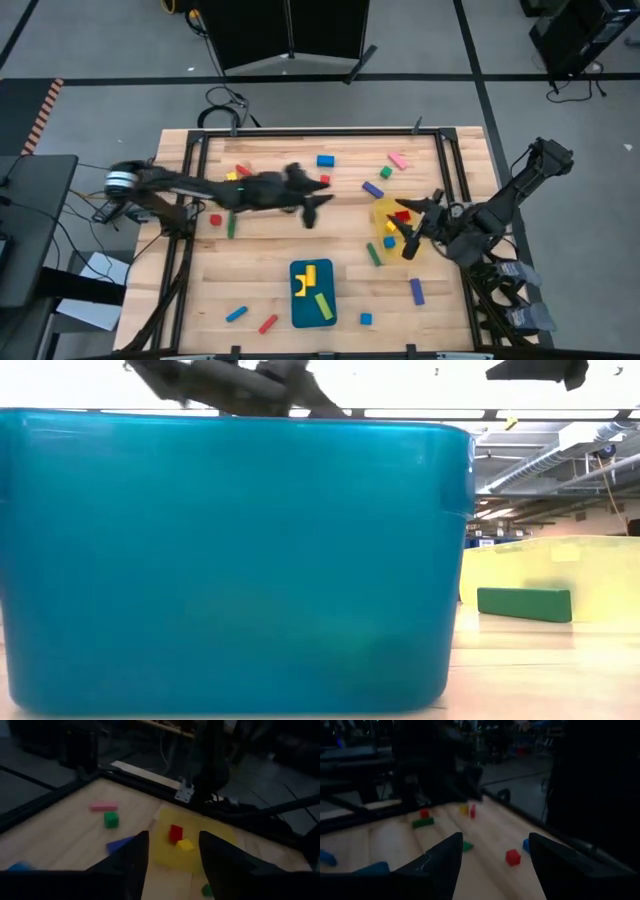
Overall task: Sort blocks by size
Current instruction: Put the large green block into the blue bin
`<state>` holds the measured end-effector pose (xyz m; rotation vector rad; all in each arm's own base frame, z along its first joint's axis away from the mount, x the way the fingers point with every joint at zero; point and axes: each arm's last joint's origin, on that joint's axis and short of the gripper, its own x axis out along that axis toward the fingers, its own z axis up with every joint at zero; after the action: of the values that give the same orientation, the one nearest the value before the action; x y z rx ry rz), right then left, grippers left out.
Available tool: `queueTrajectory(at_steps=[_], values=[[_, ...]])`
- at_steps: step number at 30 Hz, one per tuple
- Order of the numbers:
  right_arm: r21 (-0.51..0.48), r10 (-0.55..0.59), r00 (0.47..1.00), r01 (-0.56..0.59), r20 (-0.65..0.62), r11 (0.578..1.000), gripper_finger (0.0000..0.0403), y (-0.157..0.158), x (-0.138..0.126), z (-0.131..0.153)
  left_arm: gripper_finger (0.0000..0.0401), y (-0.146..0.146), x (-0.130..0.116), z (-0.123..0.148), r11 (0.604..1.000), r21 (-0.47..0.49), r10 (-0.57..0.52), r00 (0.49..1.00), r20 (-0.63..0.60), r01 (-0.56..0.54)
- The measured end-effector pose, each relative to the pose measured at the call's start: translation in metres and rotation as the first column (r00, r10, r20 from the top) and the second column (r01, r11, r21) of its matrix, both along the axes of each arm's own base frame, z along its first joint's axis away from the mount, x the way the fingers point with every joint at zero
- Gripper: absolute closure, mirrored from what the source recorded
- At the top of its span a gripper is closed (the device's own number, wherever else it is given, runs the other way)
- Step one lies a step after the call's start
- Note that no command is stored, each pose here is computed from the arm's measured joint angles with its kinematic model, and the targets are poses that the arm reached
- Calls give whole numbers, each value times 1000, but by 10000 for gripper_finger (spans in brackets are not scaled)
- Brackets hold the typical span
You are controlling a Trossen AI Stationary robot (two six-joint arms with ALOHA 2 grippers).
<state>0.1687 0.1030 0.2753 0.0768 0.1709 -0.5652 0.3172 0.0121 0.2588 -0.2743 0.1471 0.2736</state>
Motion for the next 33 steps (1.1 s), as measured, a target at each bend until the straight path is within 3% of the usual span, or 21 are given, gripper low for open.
queueTrajectory(at_steps=[6, 10, 19, 27, 29, 33], values=[[98, 119, 991, -113, -64, 989, 164, 4, 34, -18, 222, -10, -71, 12, 998, -20, 55, 991, 119, -53], [233, 254, 959, -221, -124, 947, 164, 7, 55, -34, 222, -15, -100, 8, 997, -55, 63, 984, 165, -55], [372, 407, 832, -266, -378, 889, 164, 53, 88, -53, 222, -19, -127, -10, 993, -99, 83, 982, 169, -67], [346, 268, 641, -3, -719, 938, 164, 83, 94, -55, 222, -20, -127, -10, 994, -91, 76, 983, 167, -61], [343, 236, 636, 47, -734, 938, 160, 87, 95, -59, 222, -20, -127, -9, 994, -91, 76, 982, 171, -61], [350, 174, 698, 117, -695, 929, 153, 102, 97, -74, 222, -20, -127, -10, 994, -90, 72, 983, 170, -57]])
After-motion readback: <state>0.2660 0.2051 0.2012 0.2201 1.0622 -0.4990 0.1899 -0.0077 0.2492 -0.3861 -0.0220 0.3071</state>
